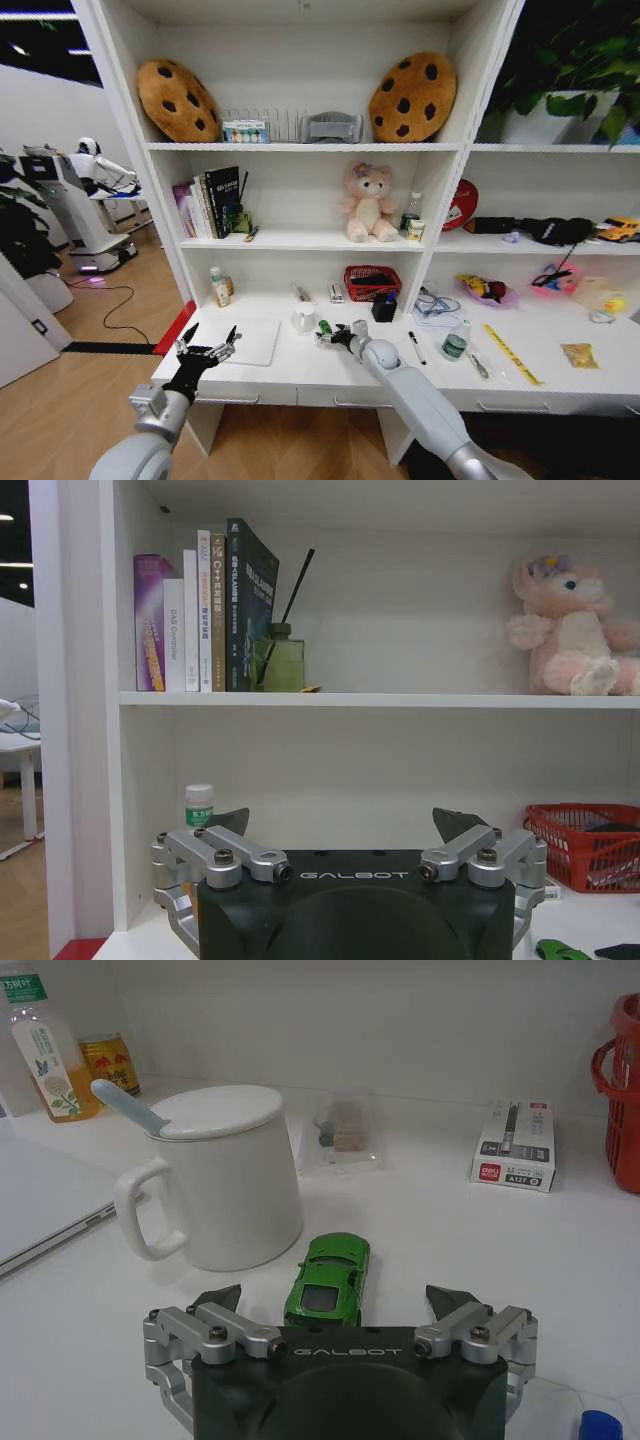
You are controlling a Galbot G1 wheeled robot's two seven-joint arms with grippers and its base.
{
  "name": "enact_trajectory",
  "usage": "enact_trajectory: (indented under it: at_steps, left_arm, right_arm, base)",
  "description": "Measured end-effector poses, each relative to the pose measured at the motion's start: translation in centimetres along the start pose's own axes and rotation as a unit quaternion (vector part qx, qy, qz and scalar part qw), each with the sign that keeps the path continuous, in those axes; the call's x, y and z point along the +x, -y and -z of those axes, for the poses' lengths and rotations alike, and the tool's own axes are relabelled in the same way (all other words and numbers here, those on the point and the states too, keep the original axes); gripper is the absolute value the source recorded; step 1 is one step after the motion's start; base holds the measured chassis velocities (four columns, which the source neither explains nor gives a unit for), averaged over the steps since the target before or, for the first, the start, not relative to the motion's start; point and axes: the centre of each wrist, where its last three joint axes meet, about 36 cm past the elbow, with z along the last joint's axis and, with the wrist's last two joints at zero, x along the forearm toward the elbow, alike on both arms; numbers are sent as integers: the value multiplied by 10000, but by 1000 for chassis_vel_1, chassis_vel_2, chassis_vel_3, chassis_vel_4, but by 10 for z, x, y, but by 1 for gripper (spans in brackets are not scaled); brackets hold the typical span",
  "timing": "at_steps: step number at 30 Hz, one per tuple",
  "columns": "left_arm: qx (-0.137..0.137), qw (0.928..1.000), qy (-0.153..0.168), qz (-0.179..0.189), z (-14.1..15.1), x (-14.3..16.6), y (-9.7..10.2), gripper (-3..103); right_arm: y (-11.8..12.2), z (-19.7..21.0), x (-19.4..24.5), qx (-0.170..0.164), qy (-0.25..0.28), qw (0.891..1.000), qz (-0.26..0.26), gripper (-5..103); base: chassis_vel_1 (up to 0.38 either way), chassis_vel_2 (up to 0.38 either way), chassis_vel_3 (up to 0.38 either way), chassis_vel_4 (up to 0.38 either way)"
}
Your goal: Organize the objects on the table.
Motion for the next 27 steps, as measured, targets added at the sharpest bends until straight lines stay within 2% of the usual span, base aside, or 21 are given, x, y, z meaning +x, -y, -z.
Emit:
enact_trajectory:
  at_steps: [27]
  left_arm:
    - [0, 10000, 0, 0, 0, 0, 0, 100]
  right_arm:
    - [-2, -1, -15, 22, -63, 10000, -70, 100]
  base:
    - [0, 0, 0, 0]
